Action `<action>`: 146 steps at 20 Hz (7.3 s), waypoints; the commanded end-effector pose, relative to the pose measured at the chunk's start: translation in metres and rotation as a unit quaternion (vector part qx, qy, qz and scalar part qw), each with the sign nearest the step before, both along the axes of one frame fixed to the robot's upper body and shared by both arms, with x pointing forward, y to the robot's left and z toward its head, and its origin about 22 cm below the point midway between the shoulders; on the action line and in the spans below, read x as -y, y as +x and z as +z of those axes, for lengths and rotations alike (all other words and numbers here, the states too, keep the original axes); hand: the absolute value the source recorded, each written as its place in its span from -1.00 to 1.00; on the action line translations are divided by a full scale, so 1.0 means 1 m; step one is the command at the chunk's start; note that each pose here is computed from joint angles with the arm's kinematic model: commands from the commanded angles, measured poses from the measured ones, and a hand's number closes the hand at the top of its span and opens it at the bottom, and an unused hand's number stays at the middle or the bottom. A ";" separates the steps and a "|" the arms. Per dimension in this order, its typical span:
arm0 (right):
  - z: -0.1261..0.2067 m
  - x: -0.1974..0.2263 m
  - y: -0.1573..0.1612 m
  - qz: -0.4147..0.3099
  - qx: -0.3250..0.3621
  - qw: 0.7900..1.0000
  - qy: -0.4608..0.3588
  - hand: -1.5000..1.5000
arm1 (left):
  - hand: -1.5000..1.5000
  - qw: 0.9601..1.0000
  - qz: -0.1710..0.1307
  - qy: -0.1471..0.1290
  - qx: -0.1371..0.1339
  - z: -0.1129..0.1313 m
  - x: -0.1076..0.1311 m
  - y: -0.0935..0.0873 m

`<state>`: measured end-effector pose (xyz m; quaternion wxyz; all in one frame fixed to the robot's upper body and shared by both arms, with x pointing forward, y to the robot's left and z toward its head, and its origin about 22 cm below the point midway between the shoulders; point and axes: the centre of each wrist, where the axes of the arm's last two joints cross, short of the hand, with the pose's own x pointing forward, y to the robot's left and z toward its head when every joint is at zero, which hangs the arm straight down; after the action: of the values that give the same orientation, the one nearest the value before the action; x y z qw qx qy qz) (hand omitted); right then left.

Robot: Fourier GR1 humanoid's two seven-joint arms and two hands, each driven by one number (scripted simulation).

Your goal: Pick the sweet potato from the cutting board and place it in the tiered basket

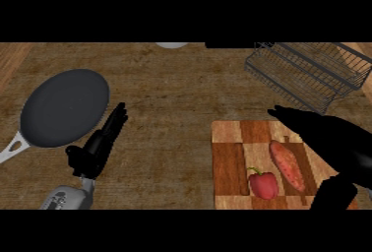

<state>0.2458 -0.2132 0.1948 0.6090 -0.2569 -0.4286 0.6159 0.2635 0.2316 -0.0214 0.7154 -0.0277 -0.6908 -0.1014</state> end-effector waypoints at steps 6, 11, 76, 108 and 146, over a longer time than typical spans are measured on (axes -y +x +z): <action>-0.021 -0.004 -0.018 -0.069 0.041 0.995 -0.057 -1.00 | 0.00 1.000 -0.001 -0.007 -0.001 0.005 -0.013 -0.008; -0.043 -0.009 -0.008 -0.097 -0.002 0.988 -0.118 -1.00 | 0.00 1.000 -0.005 -0.007 0.007 -0.005 0.001 0.001; -0.054 0.203 -0.055 -0.483 0.326 0.804 0.121 1.00 | 0.00 1.000 0.004 -0.007 -0.008 -0.001 -0.027 -0.012; 0.079 0.137 0.185 -0.455 0.292 0.820 0.189 1.00 | 0.00 1.000 -0.028 -0.008 0.006 0.005 0.008 0.012; 0.087 0.198 0.176 -0.627 0.453 0.544 0.324 -1.00 | 0.00 1.000 0.010 -0.001 0.001 -0.002 -0.018 0.005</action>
<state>0.4387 -0.3846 0.2712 0.6579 -0.4497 -0.5442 -0.2624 0.2676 0.2358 -0.0229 0.7132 -0.0312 -0.6927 -0.1032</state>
